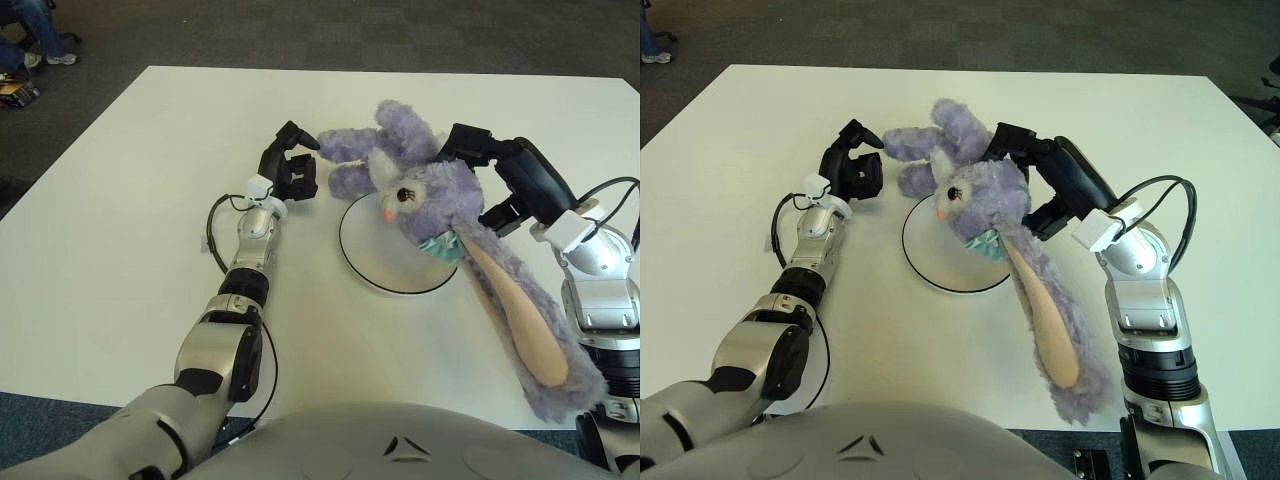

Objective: Put the doll into the plate.

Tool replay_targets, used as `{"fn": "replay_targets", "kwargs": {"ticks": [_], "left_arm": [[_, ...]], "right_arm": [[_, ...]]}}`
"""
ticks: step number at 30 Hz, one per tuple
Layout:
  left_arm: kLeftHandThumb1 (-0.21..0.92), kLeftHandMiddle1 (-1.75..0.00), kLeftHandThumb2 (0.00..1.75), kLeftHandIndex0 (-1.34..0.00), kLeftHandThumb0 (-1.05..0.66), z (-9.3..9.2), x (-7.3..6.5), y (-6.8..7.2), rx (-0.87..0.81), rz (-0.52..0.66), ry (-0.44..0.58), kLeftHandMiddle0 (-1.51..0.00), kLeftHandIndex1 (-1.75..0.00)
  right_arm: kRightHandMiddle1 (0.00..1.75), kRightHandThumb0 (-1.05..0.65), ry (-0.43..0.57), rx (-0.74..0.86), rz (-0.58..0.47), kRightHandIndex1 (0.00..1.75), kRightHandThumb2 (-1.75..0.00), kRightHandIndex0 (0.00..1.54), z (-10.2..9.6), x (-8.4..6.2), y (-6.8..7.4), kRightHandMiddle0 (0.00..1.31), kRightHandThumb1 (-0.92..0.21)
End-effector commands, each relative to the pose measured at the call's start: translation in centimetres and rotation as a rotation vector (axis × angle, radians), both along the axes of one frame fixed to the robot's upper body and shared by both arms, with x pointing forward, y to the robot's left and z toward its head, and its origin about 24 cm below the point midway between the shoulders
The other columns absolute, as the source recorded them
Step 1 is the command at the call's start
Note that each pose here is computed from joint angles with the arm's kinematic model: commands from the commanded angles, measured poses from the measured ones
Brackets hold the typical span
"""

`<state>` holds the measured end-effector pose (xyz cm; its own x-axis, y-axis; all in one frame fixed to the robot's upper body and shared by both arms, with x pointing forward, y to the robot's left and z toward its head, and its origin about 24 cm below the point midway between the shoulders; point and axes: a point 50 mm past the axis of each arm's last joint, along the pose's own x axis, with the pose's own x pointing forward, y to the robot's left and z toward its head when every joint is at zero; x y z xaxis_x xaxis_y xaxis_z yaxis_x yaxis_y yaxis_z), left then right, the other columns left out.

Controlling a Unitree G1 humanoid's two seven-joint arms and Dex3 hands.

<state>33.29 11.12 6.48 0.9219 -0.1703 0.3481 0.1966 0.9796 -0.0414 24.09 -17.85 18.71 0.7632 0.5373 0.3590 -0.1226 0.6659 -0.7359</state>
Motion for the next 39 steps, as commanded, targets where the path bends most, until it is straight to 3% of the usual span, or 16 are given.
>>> {"fn": "replay_targets", "kwargs": {"ticks": [1, 9, 14, 25, 36, 39], "left_arm": [[0.47, -1.75, 1.12, -0.49, -0.43, -2.85, -1.36, 0.43, -0.024, 0.015, 0.097, -1.21, -1.75], [0.47, -1.75, 1.12, -0.49, -0.43, -2.86, -1.39, 0.39, -0.031, 0.017, 0.098, -1.21, -1.75], [0.47, -1.75, 1.12, -0.49, -0.43, -2.89, -1.41, 0.37, -0.031, 0.019, 0.101, -1.21, -1.75], [0.47, -1.75, 1.12, -0.49, -0.43, -2.88, -1.43, 0.37, -0.032, 0.018, 0.101, -1.22, -1.75], [0.49, -1.75, 1.1, -0.48, -0.43, -2.88, -1.45, 0.39, -0.035, 0.018, 0.099, -1.21, -1.75], [0.49, -1.75, 1.1, -0.48, -0.43, -2.88, -1.45, 0.39, -0.035, 0.02, 0.101, -1.21, -1.75]], "right_arm": [[1.4, -0.02, -0.015, -0.015, -0.02, 1.75, -1.6, 0.87, -0.03, -0.07, 0.08, 0.82, 0.03], [1.4, -0.02, -0.019, -0.057, -0.029, 1.75, -1.6, 0.86, -0.33, 0.17, 0.21, 0.83, 0.03], [1.51, -0.01, -0.011, -0.064, -0.031, 1.75, -1.67, 0.88, -0.38, 0.13, 0.12, 0.8, 0.07], [1.6, -0.01, 0.112, -0.081, -0.001, 1.75, -1.64, 0.86, -0.61, 0.3, 0.19, 0.7, 0.01], [1.67, -0.01, 0.187, -0.086, 0.034, 1.48, -1.3, 0.81, -0.55, 0.22, 0.23, 0.46, -0.24], [1.61, 0.0, 0.21, -0.088, 0.04, 1.53, -1.21, 0.67, -0.55, 0.18, 0.2, 0.52, -0.31]]}}
